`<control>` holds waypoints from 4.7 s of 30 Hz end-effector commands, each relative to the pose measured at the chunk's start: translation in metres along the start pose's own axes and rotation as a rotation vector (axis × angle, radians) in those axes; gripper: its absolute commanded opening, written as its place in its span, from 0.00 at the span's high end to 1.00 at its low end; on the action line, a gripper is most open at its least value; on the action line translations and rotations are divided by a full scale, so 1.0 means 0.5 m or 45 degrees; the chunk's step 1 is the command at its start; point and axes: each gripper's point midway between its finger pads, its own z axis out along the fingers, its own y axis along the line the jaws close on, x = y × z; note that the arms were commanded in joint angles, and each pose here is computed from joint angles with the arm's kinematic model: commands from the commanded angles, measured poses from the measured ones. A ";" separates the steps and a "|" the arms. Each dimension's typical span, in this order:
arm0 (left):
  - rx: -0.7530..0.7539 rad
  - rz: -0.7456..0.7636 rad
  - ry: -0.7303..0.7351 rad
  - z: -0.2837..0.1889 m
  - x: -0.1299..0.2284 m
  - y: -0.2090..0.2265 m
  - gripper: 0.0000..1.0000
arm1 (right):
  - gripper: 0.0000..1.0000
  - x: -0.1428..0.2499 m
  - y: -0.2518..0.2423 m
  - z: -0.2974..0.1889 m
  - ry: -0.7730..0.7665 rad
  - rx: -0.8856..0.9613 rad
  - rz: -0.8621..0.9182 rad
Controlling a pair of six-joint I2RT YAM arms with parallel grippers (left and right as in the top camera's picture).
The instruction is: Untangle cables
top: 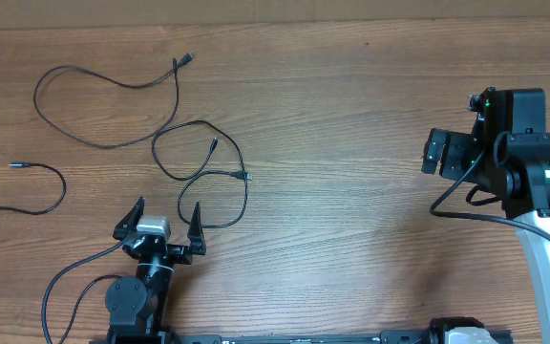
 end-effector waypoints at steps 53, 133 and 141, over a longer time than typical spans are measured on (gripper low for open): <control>-0.022 -0.004 -0.006 -0.001 0.000 0.007 0.00 | 0.00 0.125 0.064 -0.029 -1.437 -0.610 -0.041; -0.022 -0.004 -0.005 -0.001 0.000 0.007 0.00 | 0.00 0.161 0.038 0.051 -1.292 -0.307 -0.320; -0.022 -0.004 -0.005 -0.001 0.000 0.007 0.00 | 0.00 0.161 0.038 0.051 -1.292 -0.307 -0.320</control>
